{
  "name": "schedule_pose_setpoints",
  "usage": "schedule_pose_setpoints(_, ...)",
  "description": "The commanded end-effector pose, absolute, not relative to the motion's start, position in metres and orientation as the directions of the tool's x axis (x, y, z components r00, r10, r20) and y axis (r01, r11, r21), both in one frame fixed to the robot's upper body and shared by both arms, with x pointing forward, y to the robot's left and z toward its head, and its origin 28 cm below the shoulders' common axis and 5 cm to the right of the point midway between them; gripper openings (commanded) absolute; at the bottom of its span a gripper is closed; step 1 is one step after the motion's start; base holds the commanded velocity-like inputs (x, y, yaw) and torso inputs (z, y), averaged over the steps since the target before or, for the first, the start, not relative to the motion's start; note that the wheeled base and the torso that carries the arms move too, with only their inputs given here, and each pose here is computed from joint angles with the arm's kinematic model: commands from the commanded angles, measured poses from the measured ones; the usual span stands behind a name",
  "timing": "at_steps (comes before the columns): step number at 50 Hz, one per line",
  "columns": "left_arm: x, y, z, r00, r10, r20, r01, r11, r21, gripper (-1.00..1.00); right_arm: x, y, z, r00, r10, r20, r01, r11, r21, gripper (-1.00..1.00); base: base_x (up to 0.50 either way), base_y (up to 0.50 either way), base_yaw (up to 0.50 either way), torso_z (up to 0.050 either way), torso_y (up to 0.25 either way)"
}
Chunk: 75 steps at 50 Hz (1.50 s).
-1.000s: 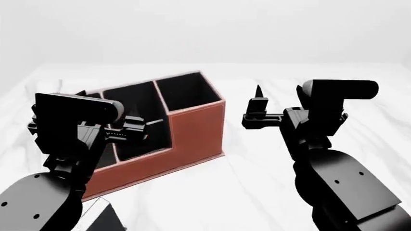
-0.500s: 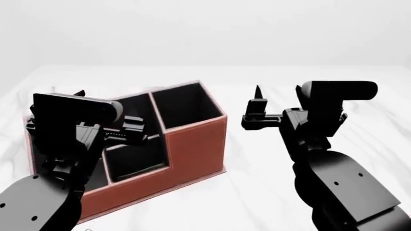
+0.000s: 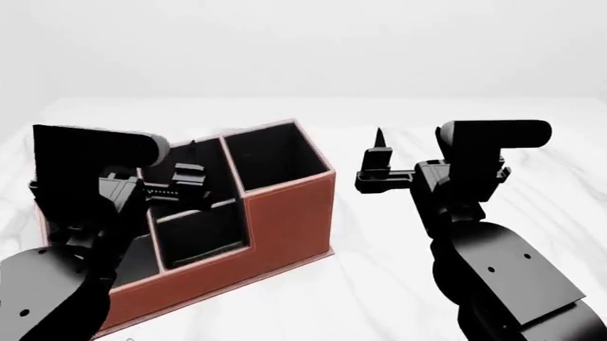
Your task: Pick up the book and place it in the front compartment of the caddy.
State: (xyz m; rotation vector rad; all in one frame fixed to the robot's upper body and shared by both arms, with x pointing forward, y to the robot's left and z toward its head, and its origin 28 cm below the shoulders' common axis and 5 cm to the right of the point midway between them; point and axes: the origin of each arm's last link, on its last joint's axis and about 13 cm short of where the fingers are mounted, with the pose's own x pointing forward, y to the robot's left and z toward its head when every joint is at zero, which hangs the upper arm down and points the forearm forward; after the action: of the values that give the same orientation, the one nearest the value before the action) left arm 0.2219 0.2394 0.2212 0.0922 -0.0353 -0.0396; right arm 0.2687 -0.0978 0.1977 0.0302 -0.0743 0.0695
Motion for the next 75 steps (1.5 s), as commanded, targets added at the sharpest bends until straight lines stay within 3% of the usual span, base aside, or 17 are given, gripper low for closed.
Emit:
schedule_pose_setpoints(1,0.207,0.243,0.254,0.997,0.051,-0.058,-0.046,0.995,0.092,1.00,0.271,-0.098,0.196,0.996,0.059,0.063,-0.060,0.998,0.023,1.00,0.00,0.00,0.00,0.000,0.000)
schedule_pose_setpoints(4,0.188,0.240,0.267,0.991,-0.100,-0.094,0.107,0.992,0.068,1.00,0.271,-0.098,0.197,0.996,0.061,0.065,-0.063,0.998,0.024,1.00,0.00,0.00,0.00,0.000,0.003)
schedule_pose_setpoints(33,0.141,0.250,0.316,0.904,-0.095,-0.418,0.116,0.993,0.025,1.00,0.272,-0.100,0.200,0.996,0.055,0.070,-0.057,0.998,0.023,1.00,0.00,0.00,0.00,0.000,0.000)
schedule_pose_setpoints(47,0.138,0.250,0.300,0.847,-0.174,-0.503,0.164,0.984,-0.065,1.00,0.274,-0.099,0.195,0.996,0.059,0.060,-0.060,0.998,0.014,1.00,0.00,0.00,0.00,0.000,0.000)
schedule_pose_setpoints(58,0.142,0.247,0.270,0.728,-0.187,-0.660,0.157,0.982,-0.105,1.00,0.274,-0.096,0.190,0.997,0.066,0.050,-0.066,0.998,0.002,1.00,0.00,0.00,0.00,0.000,0.000)
schedule_pose_setpoints(75,0.134,0.247,0.247,0.639,-0.185,-0.747,0.117,0.983,-0.143,1.00,0.275,-0.095,0.187,0.997,0.068,0.043,-0.068,0.998,-0.008,1.00,0.00,0.00,0.00,0.000,0.000)
